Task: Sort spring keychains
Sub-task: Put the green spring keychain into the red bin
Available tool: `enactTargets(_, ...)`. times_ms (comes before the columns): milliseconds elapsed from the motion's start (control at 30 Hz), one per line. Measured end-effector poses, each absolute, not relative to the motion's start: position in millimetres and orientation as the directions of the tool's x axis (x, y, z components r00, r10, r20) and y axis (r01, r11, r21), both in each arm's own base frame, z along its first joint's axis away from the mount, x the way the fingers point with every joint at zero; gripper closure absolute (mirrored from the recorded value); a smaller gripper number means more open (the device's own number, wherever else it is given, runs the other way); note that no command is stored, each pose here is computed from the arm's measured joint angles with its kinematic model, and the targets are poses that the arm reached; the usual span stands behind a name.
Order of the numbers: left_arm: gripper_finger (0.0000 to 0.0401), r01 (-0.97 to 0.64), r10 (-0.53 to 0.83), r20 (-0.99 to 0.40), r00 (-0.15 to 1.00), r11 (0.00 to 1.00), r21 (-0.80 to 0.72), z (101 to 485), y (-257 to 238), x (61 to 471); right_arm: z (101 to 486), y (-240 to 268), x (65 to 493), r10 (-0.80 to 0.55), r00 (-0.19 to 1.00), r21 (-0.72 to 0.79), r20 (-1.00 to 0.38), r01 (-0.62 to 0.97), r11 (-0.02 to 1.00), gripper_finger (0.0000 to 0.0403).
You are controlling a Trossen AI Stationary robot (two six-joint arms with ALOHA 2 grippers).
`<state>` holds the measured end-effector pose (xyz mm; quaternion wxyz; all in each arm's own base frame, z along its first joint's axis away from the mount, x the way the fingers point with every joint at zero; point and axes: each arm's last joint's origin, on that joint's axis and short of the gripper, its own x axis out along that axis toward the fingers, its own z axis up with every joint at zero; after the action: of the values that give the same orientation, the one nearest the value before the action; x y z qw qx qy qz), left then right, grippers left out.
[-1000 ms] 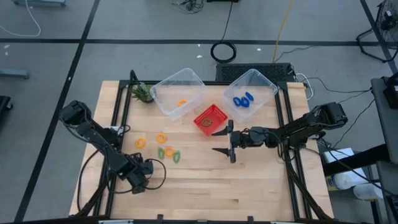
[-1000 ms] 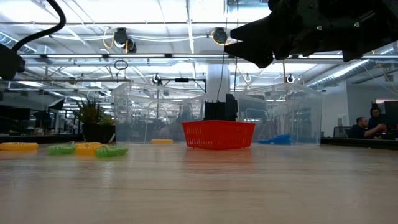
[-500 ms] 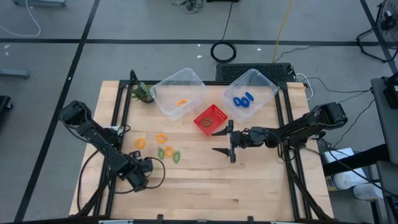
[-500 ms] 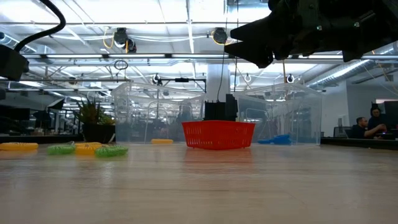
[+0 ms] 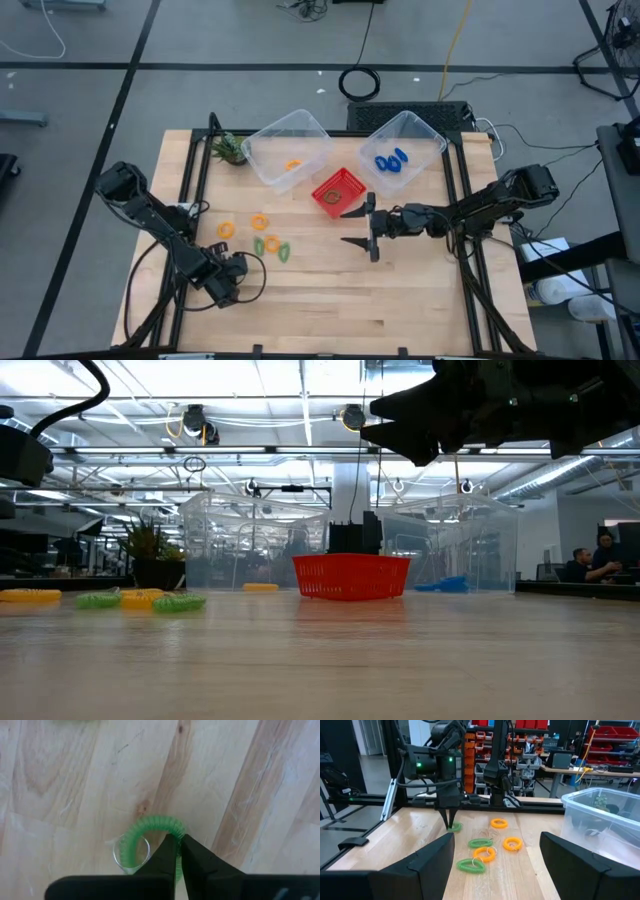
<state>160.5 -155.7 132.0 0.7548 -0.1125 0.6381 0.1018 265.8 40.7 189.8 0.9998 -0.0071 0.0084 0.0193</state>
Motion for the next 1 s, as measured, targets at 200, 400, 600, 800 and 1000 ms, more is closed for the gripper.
enactTargets(200,0.0395,-0.313,0.017,-0.984,0.180,0.949,-0.041,132.1,-155.7,161.2,191.5,40.8,265.9,0.039,0.999,-0.012,0.000,-0.039,0.999,0.0124)
enactTargets(400,0.0395,-0.263,0.009,-0.980,0.201,0.964,-0.045,132.6,-156.8,162.7,191.3,40.8,265.8,0.040,0.999,-0.012,-0.002,-0.040,0.999,0.0124)
enactTargets(600,0.0395,-0.235,0.025,-0.966,0.258,0.971,-0.038,135.1,-158.9,166.8,191.3,40.7,265.8,0.039,0.999,-0.012,-0.002,-0.039,0.999,0.0124)
enactTargets(800,0.0395,-0.210,0.076,-0.900,0.430,0.978,-0.018,137.7,-160.7,178.6,196.3,40.8,265.7,0.039,0.998,0.004,0.049,-0.039,0.999,0.0124)
enactTargets(1000,0.0396,-0.187,0.041,-0.846,0.532,0.980,-0.070,142.9,-155.6,199.6,202.5,40.7,265.2,0.039,0.993,0.055,0.112,-0.045,0.997,0.0124)
